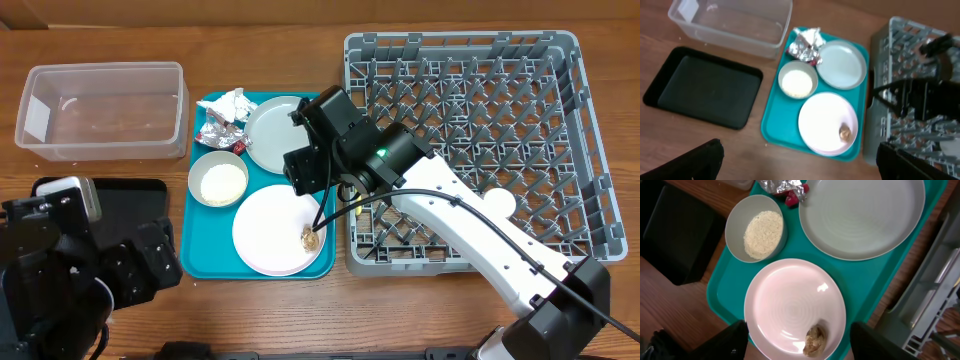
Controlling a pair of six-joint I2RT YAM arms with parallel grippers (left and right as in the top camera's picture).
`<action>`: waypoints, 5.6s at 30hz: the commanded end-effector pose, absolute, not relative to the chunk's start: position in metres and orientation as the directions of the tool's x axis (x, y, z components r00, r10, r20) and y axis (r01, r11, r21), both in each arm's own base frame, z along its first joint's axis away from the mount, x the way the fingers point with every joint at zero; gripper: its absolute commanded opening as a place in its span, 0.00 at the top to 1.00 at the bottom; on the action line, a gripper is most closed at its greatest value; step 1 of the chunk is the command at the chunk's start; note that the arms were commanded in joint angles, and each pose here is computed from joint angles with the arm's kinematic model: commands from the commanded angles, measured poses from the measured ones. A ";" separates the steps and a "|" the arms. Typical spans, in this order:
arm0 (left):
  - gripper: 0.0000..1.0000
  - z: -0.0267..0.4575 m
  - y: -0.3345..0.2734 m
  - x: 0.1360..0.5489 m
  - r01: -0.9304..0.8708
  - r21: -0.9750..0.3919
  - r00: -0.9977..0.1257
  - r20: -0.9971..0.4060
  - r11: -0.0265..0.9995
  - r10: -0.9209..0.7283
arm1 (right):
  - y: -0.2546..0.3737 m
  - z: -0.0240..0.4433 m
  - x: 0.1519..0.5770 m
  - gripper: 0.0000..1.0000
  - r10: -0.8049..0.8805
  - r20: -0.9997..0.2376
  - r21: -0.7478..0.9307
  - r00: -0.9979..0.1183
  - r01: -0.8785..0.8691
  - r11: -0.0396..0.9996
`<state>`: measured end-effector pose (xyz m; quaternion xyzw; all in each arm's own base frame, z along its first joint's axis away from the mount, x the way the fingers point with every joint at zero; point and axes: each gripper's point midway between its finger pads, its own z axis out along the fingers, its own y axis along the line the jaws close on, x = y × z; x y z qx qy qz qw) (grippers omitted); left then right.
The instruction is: Sort waste into correct bins and load items into the dishwasher rack
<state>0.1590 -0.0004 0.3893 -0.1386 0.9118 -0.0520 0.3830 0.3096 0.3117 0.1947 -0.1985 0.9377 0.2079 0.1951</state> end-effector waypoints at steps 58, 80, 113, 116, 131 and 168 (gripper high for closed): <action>0.14 0.257 -0.060 0.210 -0.230 0.000 -0.952 -0.210 0.973 -0.225 | 0.050 0.353 0.252 0.00 0.373 -0.677 0.292 -0.634 0.233 0.927; 0.20 0.065 -0.055 0.176 -0.470 -0.012 -0.882 -0.036 0.883 -0.470 | 0.057 0.327 0.270 0.00 0.345 -0.620 0.229 -0.704 0.258 0.939; 0.96 0.002 -0.042 0.229 -0.411 -0.051 -0.909 -0.060 0.910 -0.413 | 0.055 0.323 0.266 0.00 0.340 -0.608 0.217 -0.717 0.263 0.940; 0.96 0.006 -0.040 0.225 -0.426 -0.036 -0.903 -0.045 0.904 -0.427 | 0.055 0.323 0.266 0.00 0.340 -0.608 0.217 -0.717 0.263 0.940; 0.96 0.100 -0.043 0.238 -0.394 -0.164 -0.901 -0.125 0.904 -0.416 | 0.055 0.323 0.266 0.00 0.341 -0.608 0.217 -0.717 0.263 0.940; 0.96 0.191 0.189 0.093 -0.999 0.007 0.039 -0.526 -0.051 -0.849 | 0.054 0.320 0.261 0.00 0.335 -0.594 0.203 -0.731 0.267 0.942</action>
